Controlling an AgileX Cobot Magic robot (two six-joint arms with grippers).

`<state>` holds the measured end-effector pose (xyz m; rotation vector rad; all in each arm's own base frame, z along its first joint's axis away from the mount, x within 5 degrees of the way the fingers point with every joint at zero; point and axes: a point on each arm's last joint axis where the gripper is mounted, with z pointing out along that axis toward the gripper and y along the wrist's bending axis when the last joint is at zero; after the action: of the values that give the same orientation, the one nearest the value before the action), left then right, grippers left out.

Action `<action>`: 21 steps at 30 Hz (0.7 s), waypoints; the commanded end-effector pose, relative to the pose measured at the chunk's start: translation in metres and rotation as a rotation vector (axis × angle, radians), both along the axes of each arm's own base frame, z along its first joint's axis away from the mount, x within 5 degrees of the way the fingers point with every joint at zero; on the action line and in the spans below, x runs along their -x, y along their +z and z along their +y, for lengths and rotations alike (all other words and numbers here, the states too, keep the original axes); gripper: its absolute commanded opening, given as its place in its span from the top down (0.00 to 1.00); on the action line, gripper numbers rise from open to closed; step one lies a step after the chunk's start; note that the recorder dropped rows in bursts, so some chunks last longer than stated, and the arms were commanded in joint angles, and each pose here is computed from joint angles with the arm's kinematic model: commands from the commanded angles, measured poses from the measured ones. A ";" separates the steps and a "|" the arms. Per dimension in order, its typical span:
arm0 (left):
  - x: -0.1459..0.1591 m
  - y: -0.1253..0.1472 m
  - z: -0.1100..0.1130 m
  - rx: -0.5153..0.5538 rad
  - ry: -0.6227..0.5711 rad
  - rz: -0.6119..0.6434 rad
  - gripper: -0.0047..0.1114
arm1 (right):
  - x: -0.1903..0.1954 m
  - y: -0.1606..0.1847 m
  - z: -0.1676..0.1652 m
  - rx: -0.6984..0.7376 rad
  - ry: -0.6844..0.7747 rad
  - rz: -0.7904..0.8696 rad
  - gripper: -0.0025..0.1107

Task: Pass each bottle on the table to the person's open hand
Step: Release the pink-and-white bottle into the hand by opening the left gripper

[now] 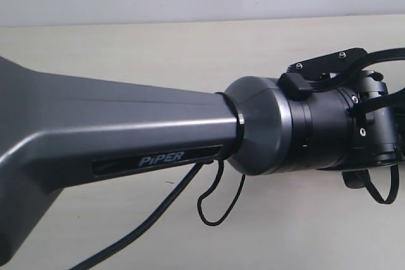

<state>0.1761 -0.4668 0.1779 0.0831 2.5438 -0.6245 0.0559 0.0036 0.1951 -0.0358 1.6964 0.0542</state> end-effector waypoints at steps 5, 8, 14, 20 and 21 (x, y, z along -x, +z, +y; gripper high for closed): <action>-0.005 0.024 0.009 -0.034 -0.053 -0.065 0.29 | 0.000 0.000 0.000 0.012 0.002 -0.013 0.98; -0.003 0.030 0.009 -0.035 -0.075 -0.075 0.29 | 0.000 0.000 0.000 0.012 0.002 -0.013 0.98; -0.002 0.058 0.033 -0.191 -0.065 -0.084 0.39 | 0.000 0.000 0.000 0.012 0.002 -0.013 0.98; -0.001 0.102 0.066 -0.307 0.003 -0.133 0.84 | 0.000 0.000 0.000 0.014 0.002 -0.013 0.98; 0.000 0.109 0.070 -0.323 -0.007 -0.148 0.91 | 0.000 0.000 0.000 0.014 0.002 -0.013 0.98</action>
<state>0.1755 -0.4120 0.2674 0.2175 2.5033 -0.2701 0.0559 0.0036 0.1951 -0.0358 1.6964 0.0542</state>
